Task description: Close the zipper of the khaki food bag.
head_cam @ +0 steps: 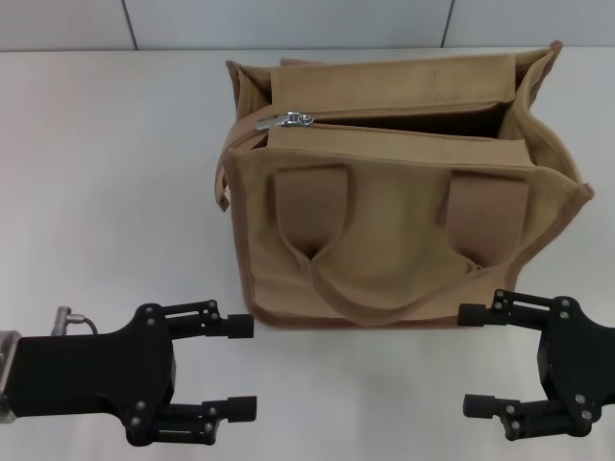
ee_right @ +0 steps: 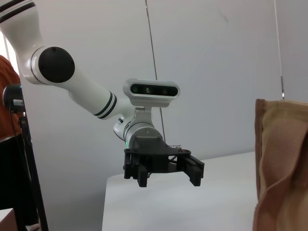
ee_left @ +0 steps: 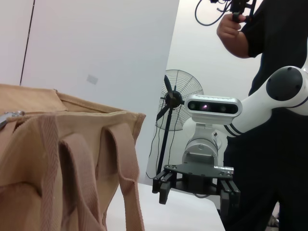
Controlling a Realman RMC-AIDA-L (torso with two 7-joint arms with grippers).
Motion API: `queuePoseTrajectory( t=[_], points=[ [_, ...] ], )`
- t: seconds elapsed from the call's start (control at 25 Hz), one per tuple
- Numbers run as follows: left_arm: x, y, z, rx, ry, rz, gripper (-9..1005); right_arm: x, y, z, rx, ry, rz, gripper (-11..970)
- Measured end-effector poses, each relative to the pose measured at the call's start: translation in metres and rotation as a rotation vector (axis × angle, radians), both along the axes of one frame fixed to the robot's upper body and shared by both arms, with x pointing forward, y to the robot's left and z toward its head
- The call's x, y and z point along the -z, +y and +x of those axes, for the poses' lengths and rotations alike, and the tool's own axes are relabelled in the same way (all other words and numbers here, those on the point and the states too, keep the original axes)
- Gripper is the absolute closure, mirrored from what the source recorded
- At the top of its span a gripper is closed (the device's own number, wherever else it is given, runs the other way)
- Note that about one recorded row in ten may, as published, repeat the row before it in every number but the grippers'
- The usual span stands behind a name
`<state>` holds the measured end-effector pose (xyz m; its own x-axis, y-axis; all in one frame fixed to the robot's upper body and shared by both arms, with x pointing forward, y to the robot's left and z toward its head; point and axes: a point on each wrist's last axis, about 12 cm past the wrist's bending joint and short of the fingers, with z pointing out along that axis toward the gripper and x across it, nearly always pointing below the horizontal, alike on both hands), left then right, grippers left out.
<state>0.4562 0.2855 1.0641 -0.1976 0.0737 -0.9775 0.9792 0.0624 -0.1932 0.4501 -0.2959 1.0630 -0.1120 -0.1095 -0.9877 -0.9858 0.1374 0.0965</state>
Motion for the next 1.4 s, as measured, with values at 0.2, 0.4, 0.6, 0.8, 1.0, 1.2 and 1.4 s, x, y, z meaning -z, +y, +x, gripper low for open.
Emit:
queuePoseTrajectory(
  t=[0.2,0.4,0.6,0.8,1.0,1.2,1.4],
  points=[
    [-0.001,0.0,0.0,0.004,-0.001,0.001,233,0.0,0.0,0.0,-0.001,-0.001,0.003,124],
    [-0.001,0.0,0.0,0.007,-0.002,0.001,236,-0.001,0.0,-0.001,-0.002,-0.001,0.006,125],
    [-0.001,0.001,0.001,0.0,-0.006,-0.003,238,0.0,0.0,-0.001,0.0,0.0,0.009,125],
    [-0.011,0.013,0.006,-0.113,-0.062,-0.077,241,0.0,-0.001,-0.002,0.004,0.001,0.01,124],
    [-0.018,0.033,0.012,-0.308,-0.143,-0.139,244,0.001,-0.002,-0.003,0.011,0.004,0.011,124],
    [-0.014,0.044,0.025,-0.487,-0.204,-0.094,247,0.001,-0.002,-0.005,0.013,0.006,0.013,124],
    [-0.002,0.025,0.054,-0.536,-0.212,0.044,250,0.002,-0.004,-0.007,0.02,0.012,0.013,124]
  ],
)
